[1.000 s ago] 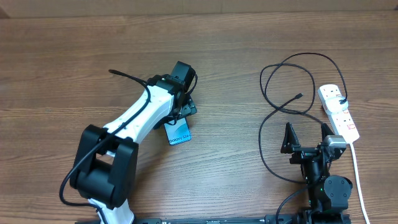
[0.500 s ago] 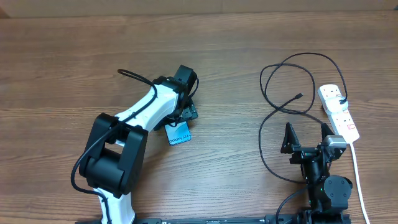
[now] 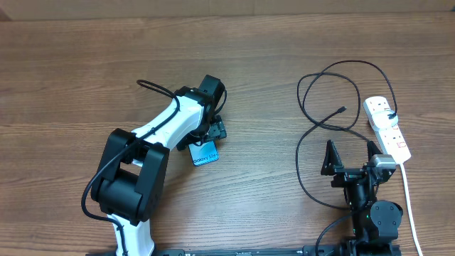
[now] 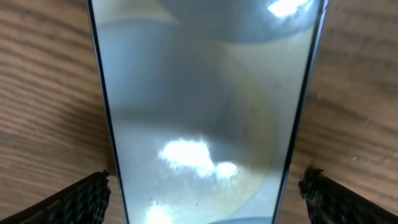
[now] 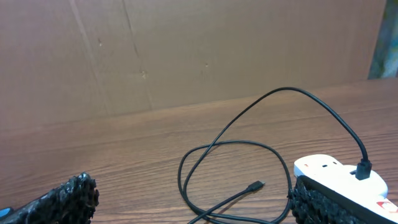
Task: Plug charger to phone and switch on socket
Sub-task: 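Close the left gripper on the smartphone's sides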
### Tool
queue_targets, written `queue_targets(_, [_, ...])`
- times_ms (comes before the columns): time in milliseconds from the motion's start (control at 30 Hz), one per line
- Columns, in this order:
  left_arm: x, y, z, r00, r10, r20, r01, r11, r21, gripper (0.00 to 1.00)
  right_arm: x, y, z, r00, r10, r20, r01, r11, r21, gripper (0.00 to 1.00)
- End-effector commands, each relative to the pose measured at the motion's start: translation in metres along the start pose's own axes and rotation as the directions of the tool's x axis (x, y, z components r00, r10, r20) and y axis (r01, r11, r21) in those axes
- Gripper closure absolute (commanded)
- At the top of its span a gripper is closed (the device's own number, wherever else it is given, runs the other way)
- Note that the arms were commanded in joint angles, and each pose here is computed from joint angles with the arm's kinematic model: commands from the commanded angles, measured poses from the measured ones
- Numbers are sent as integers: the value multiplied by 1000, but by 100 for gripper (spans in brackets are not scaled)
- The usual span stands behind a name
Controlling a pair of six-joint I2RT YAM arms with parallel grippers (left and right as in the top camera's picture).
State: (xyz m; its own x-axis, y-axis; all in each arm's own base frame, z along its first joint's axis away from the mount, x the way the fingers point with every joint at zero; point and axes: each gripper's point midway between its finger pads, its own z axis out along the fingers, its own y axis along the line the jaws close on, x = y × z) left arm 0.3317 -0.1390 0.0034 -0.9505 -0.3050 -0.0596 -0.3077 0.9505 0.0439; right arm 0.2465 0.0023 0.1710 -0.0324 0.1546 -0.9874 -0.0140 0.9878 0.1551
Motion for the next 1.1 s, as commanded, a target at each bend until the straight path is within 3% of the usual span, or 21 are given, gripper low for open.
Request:
queue_targets(0, [7,-1,6,999,26,-47,-26,1000,-3,5,2,-1,0,1000,-4,5,4,1000,0,0])
queue_targets(1067, [7,7,23,997,28,-78,-27,1000,7,6,2,-1,0,1000,-4,5,4,1000,0,0])
